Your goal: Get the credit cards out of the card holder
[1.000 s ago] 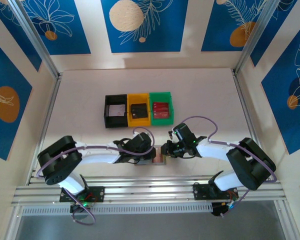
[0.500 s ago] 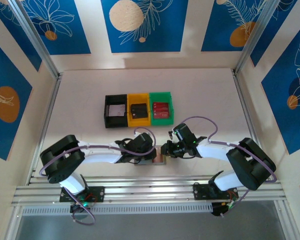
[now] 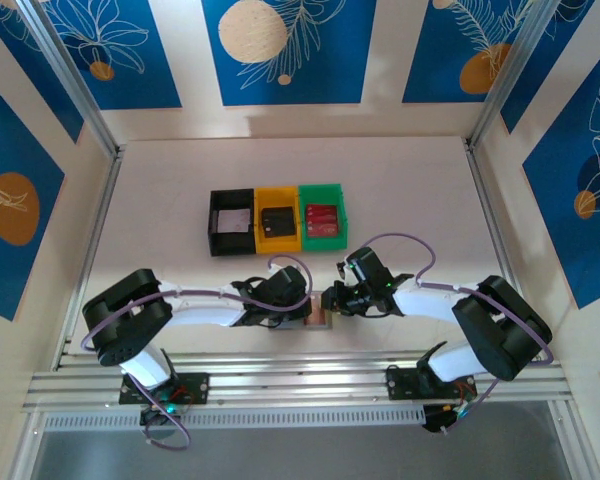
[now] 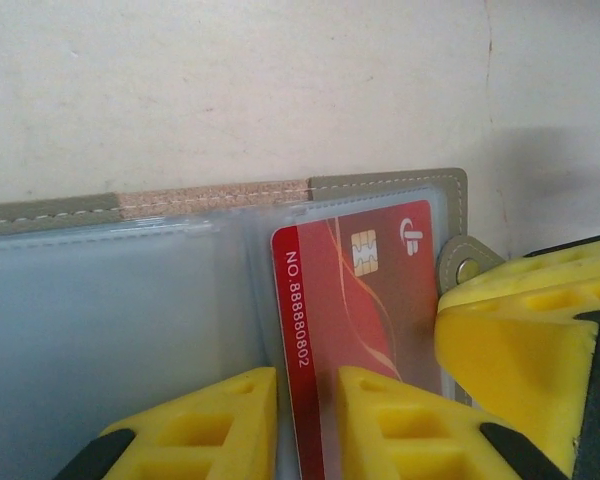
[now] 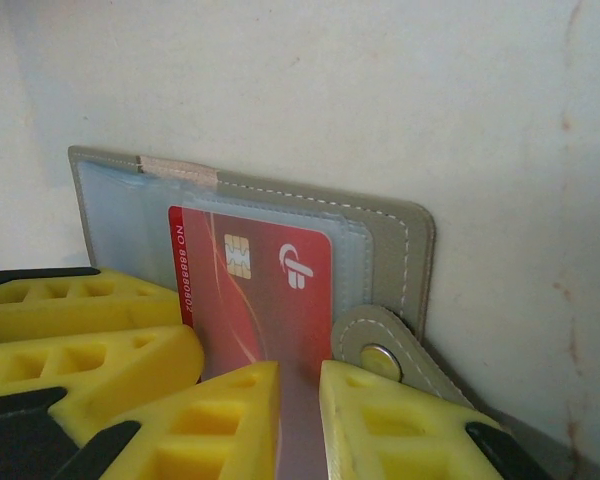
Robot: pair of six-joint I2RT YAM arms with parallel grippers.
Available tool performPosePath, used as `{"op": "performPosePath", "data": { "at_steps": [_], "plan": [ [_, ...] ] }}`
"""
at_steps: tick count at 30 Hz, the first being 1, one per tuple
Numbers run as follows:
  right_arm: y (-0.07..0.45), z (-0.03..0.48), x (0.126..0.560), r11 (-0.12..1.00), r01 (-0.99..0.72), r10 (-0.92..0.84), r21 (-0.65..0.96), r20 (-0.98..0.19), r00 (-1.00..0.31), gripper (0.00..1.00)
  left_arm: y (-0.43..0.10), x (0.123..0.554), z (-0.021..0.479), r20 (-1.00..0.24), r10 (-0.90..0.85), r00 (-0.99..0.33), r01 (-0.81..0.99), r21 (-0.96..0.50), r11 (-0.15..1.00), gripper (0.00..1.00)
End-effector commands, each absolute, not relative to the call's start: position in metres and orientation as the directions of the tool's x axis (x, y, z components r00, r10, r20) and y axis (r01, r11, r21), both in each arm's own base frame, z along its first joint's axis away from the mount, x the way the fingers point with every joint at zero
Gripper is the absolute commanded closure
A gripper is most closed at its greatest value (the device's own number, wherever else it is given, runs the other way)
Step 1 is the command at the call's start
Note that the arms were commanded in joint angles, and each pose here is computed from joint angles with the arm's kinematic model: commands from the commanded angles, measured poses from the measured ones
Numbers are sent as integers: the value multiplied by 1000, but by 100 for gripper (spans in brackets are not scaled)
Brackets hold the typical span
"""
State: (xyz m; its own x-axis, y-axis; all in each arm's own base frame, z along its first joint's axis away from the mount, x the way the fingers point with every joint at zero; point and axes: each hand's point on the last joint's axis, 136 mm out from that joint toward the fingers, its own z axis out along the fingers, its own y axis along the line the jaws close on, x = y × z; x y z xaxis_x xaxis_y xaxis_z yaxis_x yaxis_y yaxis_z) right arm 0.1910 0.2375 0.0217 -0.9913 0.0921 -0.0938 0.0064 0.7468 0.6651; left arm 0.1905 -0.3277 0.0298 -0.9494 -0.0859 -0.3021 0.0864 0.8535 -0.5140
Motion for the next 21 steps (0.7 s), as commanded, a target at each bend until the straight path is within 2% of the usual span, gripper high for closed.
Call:
{"op": "performPosePath", "data": {
  "at_steps": [1,17,21],
  "plan": [
    [222,-5,164,797,73,87,600,6,-996,80,-339,196,41,-342,-108,-933,104,-545,832,79],
    [224,-7,162,798,72,82,599,11,-997,80,-342,200,55,-363,-155,-919,105,-603,791,85],
    [224,-7,162,798,72,82,599,11,-997,80,-343,200,58,-366,-161,-917,108,-614,782,89]
  ]
}}
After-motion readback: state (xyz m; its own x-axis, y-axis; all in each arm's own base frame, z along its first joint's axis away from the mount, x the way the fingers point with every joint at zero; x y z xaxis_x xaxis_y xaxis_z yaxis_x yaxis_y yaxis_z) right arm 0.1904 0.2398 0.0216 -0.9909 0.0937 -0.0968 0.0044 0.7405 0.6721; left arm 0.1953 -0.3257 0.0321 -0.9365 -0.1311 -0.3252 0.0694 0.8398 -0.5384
